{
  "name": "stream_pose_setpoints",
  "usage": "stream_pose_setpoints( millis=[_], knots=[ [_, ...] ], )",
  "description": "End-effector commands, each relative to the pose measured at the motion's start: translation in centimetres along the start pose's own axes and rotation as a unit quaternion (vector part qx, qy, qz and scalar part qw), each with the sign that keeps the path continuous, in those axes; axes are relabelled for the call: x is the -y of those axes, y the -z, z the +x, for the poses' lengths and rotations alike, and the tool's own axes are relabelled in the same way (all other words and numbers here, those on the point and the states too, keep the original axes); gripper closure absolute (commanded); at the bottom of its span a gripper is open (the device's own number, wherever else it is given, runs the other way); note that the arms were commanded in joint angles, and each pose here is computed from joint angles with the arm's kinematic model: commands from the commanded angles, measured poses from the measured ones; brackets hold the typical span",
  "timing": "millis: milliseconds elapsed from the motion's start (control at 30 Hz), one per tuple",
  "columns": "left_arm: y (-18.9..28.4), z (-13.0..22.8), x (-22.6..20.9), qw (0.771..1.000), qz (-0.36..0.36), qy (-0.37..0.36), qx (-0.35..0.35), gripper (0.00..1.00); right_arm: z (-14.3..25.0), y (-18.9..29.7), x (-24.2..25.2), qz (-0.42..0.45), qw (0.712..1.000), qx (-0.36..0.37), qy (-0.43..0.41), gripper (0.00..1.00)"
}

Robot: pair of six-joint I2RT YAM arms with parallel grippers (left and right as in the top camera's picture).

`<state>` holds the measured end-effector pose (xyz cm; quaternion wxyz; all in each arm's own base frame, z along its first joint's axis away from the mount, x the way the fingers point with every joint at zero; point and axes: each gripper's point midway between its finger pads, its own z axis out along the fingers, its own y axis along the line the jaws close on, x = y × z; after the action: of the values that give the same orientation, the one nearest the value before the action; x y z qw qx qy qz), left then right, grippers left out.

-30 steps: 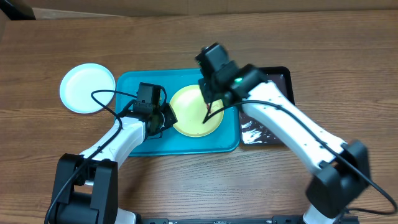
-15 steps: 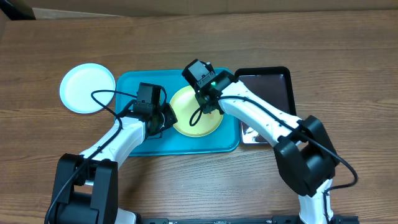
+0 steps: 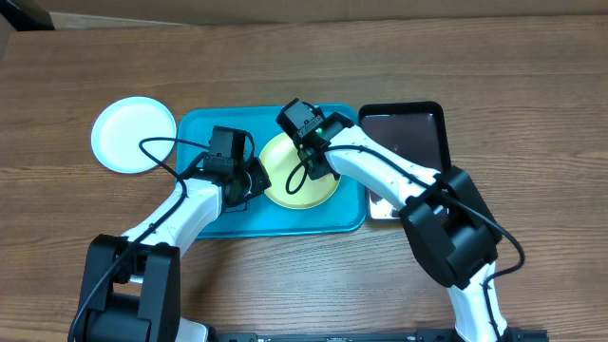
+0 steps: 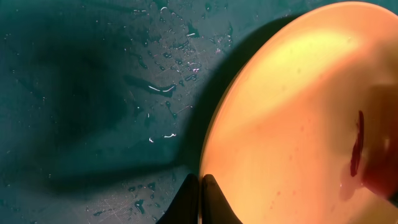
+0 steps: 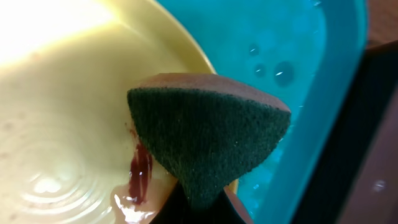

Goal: Clean dirty plates on tray and stack at the side
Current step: 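Scrub the yellow plate with the sponge in the right gripper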

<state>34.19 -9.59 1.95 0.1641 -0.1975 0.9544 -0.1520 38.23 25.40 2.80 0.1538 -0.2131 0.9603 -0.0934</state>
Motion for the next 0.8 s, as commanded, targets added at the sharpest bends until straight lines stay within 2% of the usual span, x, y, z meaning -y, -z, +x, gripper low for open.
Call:
stream_pose_setpoints(
  millis=[0,167,467,767],
  knots=[
    [-0.4,0.6,0.1,1.000,0.001,-0.014,-0.011,0.96,0.7,-1.5,-0.7,-0.005,1.000,-0.017,0.005,0.96],
    [-0.4,0.6,0.1,1.000,0.001,-0.014,-0.011,0.96,1.5,-3.4,-1.6,-0.015,0.999,-0.036,-0.003,0.96],
    [-0.4,0.6,0.0,1.000,0.000,-0.016,-0.012,0.96,3.3,-3.2,-7.5,-0.181,0.979,-0.088,-0.007,0.96],
    [-0.4,0.6,0.0,1.000,0.000,-0.017,-0.012,0.96,3.4,-2.5,-9.0,-0.226,0.969,-0.095,-0.013,0.96]
  ],
)
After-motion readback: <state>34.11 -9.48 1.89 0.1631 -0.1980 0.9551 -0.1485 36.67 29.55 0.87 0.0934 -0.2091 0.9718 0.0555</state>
